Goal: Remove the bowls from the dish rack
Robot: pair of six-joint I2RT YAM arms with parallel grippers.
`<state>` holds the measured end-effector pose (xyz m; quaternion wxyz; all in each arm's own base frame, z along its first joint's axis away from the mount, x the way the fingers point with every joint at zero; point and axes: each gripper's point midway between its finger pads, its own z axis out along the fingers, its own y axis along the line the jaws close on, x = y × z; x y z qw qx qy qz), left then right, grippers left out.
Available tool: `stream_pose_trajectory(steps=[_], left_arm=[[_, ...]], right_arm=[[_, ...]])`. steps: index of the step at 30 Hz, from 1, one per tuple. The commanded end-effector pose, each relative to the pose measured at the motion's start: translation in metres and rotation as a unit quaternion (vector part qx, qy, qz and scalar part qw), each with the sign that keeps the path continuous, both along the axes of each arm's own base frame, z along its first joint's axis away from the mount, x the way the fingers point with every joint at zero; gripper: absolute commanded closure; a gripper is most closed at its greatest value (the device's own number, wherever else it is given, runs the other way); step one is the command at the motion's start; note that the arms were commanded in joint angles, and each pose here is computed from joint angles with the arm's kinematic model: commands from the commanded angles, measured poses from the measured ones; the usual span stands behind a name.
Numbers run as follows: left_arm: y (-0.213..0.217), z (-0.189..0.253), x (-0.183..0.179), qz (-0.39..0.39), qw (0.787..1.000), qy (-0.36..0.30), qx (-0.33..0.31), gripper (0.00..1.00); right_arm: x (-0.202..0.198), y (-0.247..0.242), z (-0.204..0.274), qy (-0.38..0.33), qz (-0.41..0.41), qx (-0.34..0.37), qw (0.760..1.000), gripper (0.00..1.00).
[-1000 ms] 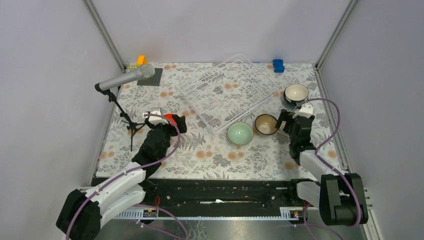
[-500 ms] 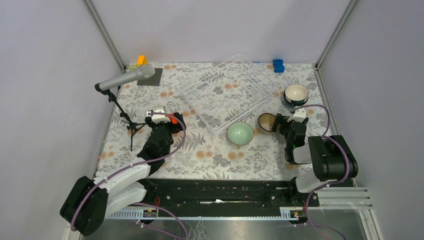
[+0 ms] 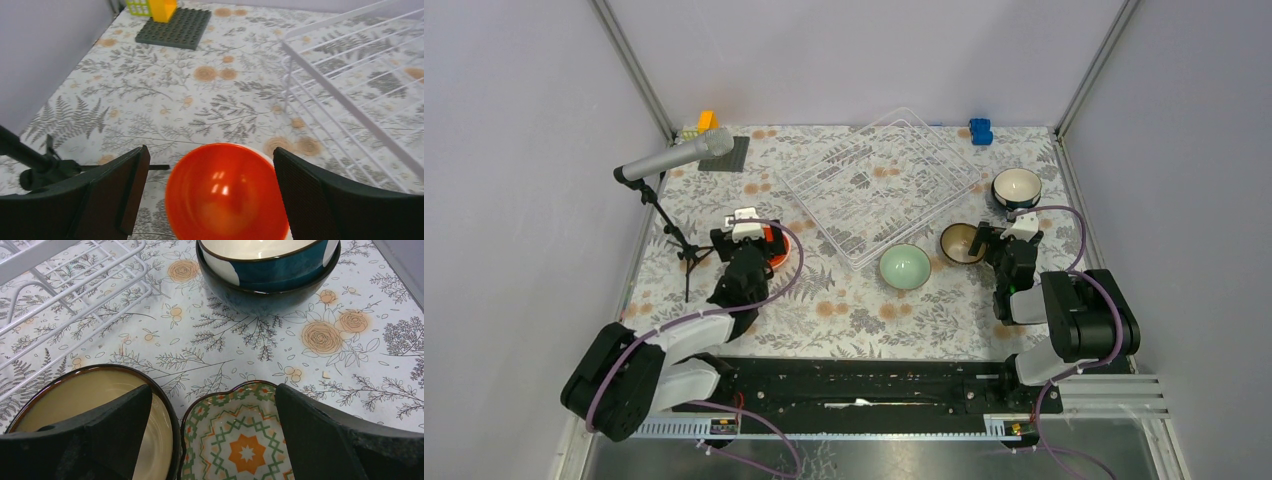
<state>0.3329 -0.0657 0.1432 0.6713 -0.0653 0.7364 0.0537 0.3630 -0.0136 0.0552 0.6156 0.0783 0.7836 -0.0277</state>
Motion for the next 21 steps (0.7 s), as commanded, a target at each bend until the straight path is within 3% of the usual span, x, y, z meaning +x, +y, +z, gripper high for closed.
stream_pose_trajectory(steps=[1, 10, 14, 21], left_arm=[[0.017, 0.018, 0.009, 0.030, 0.999, -0.035, 0.028, 0.01], [0.016, -0.024, 0.032, -0.033, 0.996, 0.004, 0.085, 0.01], [0.028, -0.027, 0.035, -0.024, 0.996, -0.015, 0.090, 0.04], [0.049, -0.035, 0.037, -0.044, 0.999, -0.022, 0.015, 0.07]], right_arm=[[0.010, -0.011, 0.017, -0.030, -0.025, -0.010, 0.999, 0.00], [0.010, -0.011, 0.017, -0.030, -0.024, -0.010, 0.999, 0.00], [0.010, -0.011, 0.017, -0.030, -0.025, -0.010, 0.999, 0.00], [0.010, -0.011, 0.017, -0.030, -0.024, -0.010, 0.999, 0.00]])
